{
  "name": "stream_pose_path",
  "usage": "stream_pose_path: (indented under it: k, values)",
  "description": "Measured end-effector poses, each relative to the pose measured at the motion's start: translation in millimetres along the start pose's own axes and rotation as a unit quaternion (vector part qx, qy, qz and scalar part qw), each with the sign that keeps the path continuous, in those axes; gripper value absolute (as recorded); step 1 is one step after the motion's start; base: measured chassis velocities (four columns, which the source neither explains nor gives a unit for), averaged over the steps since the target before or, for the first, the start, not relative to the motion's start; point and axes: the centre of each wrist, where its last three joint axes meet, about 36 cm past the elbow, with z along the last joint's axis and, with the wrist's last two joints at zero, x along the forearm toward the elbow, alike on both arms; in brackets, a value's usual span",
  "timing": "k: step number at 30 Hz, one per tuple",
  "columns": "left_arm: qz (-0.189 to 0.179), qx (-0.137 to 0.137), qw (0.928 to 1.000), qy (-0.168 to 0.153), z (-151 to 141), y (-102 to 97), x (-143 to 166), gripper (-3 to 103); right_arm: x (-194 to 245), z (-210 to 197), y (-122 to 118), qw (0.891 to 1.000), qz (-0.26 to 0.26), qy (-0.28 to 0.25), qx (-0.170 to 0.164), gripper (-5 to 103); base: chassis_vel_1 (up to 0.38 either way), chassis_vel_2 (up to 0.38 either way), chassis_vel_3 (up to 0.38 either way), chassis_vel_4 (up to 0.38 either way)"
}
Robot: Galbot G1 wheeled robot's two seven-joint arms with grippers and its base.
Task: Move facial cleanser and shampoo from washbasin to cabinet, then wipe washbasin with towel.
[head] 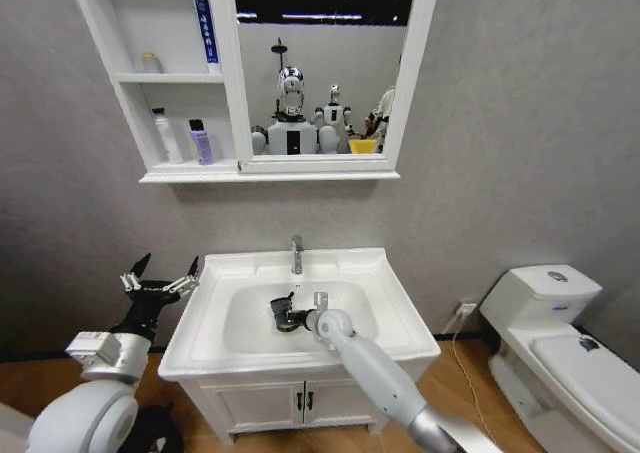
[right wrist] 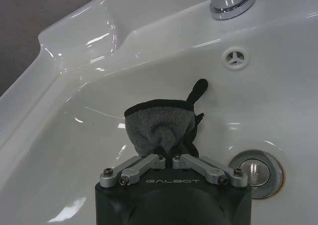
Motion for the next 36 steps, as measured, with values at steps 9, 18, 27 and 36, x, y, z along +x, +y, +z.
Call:
stream_pose_path:
  k: [9, 18, 27, 36]
  values:
    - [0.004, 0.001, 1.0, -0.002, -1.0, -1.2, -0.4, 100, 7.5, 12.6, -25.1, 0.999, 0.041, 0.018, -0.008, 2, 0.0, 0.0, 0.0, 0.0]
    - [0.008, 0.003, 1.0, -0.006, -2.2, -3.4, -1.1, 100, 21.3, 15.2, -41.0, 0.998, 0.063, 0.02, -0.01, 2, 0.0, 0.0, 0.0, 0.0]
    - [0.017, 0.005, 0.9998, -0.013, -6.0, -4.9, 0.3, 100, 90.5, -4.2, -86.9, 0.991, 0.13, -0.003, 0.005, 2, 0.0, 0.0, 0.0, 0.0]
    - [0.028, 0.011, 0.9994, -0.017, -7.6, -12.2, 1.2, 100, 170.8, -29.5, -78.7, 0.984, 0.15, -0.055, 0.072, 2, 0.0, 0.0, 0.0, 0.0]
